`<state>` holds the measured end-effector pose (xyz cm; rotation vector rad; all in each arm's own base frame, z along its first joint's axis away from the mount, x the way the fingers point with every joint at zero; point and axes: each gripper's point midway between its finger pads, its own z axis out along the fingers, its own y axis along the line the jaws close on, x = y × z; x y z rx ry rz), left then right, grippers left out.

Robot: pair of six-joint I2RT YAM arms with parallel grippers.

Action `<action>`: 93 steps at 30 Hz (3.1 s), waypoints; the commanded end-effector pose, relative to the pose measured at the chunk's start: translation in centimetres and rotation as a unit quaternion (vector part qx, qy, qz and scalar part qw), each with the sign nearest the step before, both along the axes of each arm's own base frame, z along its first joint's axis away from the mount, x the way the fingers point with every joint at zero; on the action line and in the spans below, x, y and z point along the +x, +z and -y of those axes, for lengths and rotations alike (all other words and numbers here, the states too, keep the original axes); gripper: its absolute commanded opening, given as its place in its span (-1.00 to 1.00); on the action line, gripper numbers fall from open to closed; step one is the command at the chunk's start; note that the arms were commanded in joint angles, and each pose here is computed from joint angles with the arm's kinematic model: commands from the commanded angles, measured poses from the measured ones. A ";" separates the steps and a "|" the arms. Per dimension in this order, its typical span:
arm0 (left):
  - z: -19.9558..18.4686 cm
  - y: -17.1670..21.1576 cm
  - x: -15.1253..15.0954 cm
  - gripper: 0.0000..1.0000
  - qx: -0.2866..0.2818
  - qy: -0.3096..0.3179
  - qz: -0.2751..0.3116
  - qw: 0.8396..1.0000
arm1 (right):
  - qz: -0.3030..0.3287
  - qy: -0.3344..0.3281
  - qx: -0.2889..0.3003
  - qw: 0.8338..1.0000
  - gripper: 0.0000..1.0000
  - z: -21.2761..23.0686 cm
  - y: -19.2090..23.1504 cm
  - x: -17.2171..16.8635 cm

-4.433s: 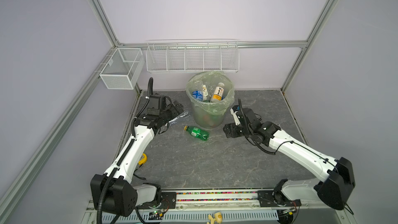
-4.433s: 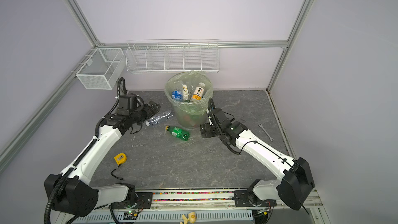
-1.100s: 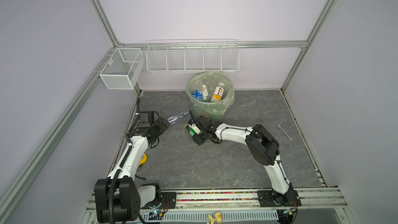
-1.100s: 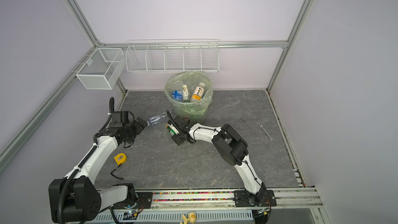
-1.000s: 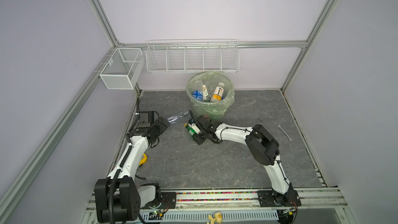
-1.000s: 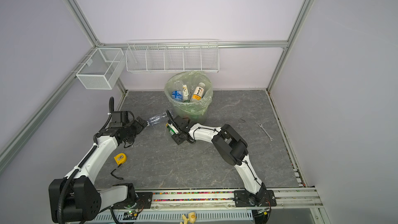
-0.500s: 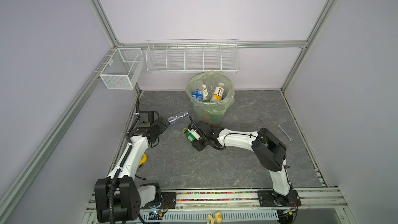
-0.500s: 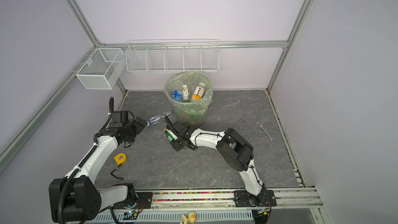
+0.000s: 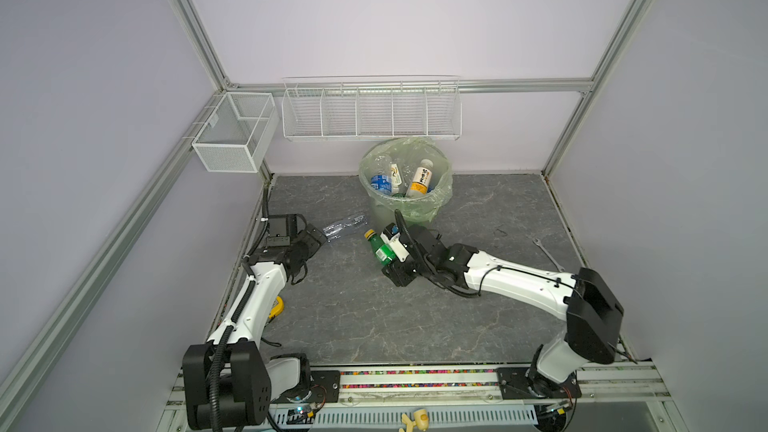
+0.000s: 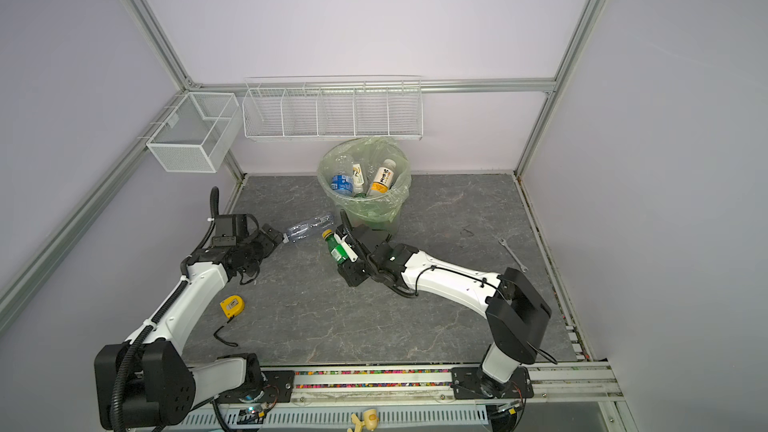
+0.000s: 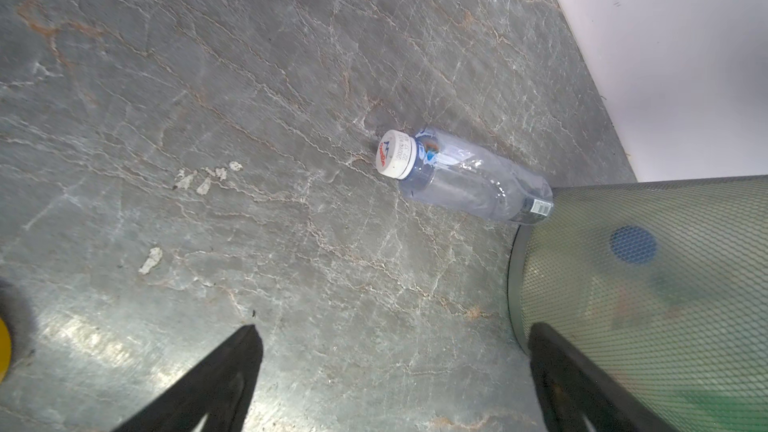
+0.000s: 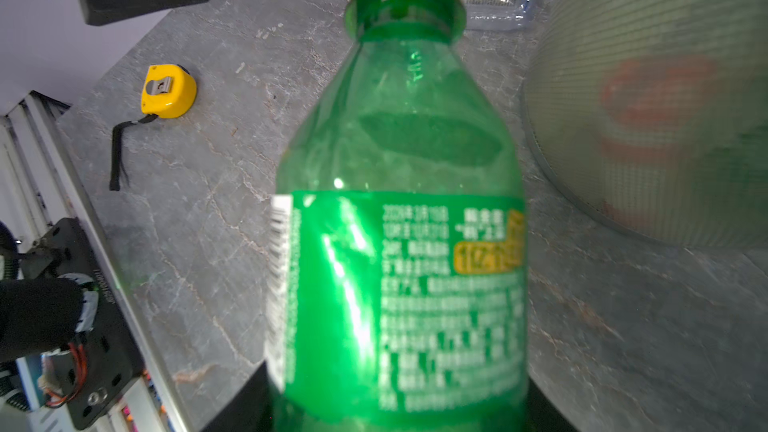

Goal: Throw the plastic bottles in the bin
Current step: 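Lift the green bottle with the right gripper and carry it over the bin, then open the right gripper to drop the green bottle into the bin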

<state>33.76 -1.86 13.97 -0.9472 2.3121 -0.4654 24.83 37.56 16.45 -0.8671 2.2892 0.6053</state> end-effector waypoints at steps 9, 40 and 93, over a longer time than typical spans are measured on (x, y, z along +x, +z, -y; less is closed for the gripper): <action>0.2 0.2 1.3 1.00 -0.020 0.007 0.009 1.000 | 0.036 -0.051 0.043 0.997 0.05 4.5 7.1 -1.4; 2.0 1.6 0.6 0.99 -0.070 -0.017 0.045 0.996 | 0.162 -0.182 0.092 0.965 0.06 14.6 18.8 3.4; 1.1 2.1 1.1 0.99 -0.063 0.009 0.067 0.996 | 0.123 -0.249 0.056 0.959 0.77 17.2 15.8 5.6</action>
